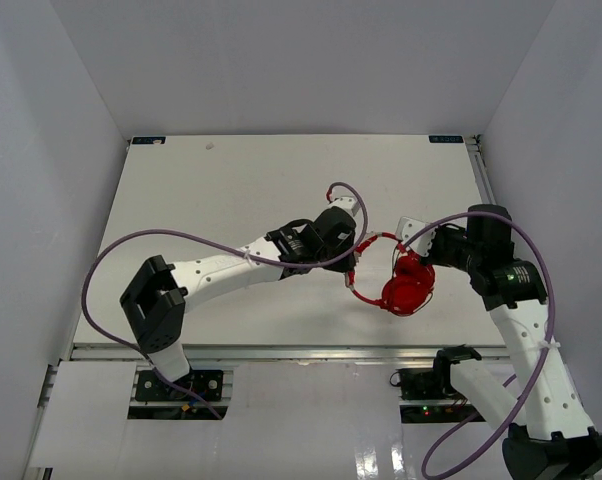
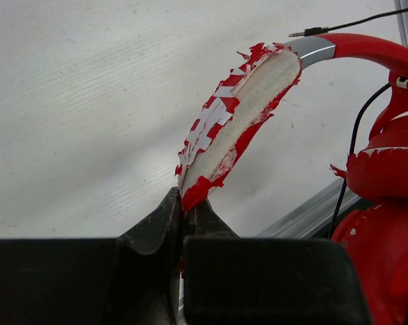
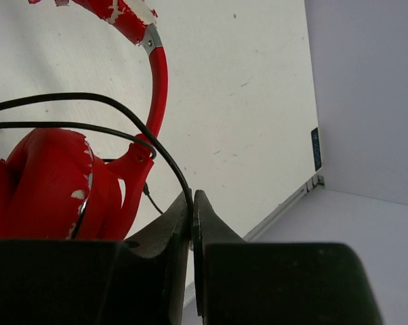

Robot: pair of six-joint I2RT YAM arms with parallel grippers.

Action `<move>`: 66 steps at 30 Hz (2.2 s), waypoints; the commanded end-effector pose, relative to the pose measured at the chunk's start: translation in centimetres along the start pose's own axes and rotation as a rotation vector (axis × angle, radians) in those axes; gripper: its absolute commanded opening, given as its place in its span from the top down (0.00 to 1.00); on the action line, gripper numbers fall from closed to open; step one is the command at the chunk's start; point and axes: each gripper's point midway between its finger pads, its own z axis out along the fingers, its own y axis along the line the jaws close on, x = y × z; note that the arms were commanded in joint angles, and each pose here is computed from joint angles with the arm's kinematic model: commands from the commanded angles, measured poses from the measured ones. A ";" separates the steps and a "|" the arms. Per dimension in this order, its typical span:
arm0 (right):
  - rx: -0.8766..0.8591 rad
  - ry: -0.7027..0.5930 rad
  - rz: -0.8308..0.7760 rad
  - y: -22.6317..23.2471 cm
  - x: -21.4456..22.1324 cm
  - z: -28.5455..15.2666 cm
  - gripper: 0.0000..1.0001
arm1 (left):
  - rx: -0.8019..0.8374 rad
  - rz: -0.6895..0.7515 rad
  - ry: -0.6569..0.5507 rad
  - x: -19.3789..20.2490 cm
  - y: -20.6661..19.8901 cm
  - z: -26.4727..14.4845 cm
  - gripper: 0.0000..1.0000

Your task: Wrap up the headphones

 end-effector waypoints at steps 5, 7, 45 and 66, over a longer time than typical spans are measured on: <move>-0.089 -0.139 0.215 1.4 -2.3 1.6 0.92 | 0.202 -0.026 -0.149 -2.9 -2.9 -7.2 1.00; -0.111 -0.177 0.263 1.4 -3.0 1.6 0.92 | 0.194 -0.043 -0.173 -3.2 -2.5 -8.1 1.00; -0.534 -0.735 0.687 4.9 -9.4 -0.6 0.64 | 0.297 -0.113 -0.519 -15.4 -8.0 -20.7 1.00; -0.552 -0.754 0.716 5.5 -9.9 -1.7 0.58 | 0.257 -0.214 -0.685 -17.8 -5.4 -26.4 1.00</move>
